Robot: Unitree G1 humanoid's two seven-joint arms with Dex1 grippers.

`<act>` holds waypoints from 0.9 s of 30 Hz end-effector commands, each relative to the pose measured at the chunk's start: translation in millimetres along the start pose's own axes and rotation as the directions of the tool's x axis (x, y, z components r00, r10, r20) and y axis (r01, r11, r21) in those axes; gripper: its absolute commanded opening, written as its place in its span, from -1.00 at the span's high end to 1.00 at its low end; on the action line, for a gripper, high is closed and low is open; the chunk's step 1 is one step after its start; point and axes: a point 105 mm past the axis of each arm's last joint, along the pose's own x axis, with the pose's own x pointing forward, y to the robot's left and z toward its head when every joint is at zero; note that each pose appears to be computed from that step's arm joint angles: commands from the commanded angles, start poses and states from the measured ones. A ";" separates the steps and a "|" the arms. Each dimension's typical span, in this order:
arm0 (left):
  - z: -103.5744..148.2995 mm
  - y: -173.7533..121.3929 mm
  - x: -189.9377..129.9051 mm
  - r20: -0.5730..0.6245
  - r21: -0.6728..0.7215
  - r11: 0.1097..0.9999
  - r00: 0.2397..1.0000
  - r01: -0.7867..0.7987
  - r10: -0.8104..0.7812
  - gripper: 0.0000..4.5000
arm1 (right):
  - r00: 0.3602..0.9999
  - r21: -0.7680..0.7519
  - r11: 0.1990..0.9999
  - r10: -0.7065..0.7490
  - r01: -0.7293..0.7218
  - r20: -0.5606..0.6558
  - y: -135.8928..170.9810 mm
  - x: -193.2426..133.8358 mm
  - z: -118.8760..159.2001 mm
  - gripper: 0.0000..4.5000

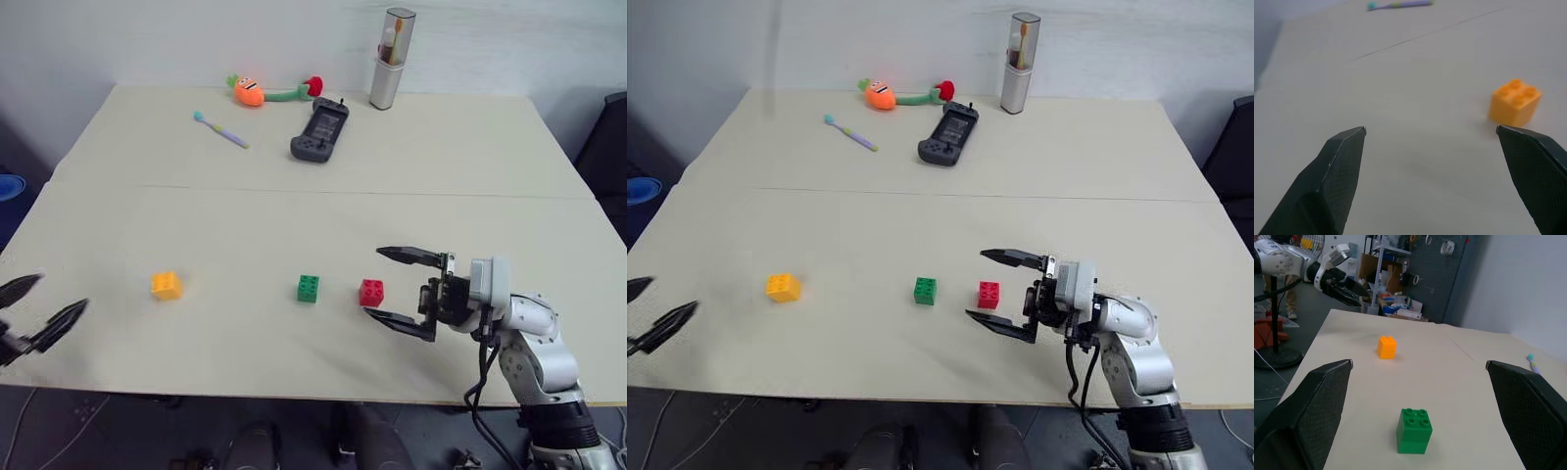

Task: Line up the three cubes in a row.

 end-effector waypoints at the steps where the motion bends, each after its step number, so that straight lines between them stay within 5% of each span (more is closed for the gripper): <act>1: -14.8 -10.8 -26.6 -0.014 -0.025 0.996 0.996 -0.085 0.085 -0.99 | 1.000 -0.044 0.999 0.015 -0.014 0.017 -0.2 3.7 2.5 -1.00; 13: 11.1 -81.7 35.0 0.168 -0.244 0.950 0.956 -0.197 0.241 -0.99 | 0.998 -0.039 0.997 0.060 -0.060 0.002 -4.0 0.7 1.7 -1.00; 20: -0.5 -124.8 80.3 0.058 -0.251 0.940 0.966 -0.231 0.253 -0.99 | 0.999 -0.031 0.998 0.049 -0.049 -0.016 -2.5 -1.8 -0.7 -1.00; 27: -5.2 -134.4 99.9 0.014 -0.250 0.923 0.952 -0.293 0.306 -0.91 | 0.999 -0.008 0.999 0.034 -0.034 -0.025 1.0 -2.2 -4.2 -1.00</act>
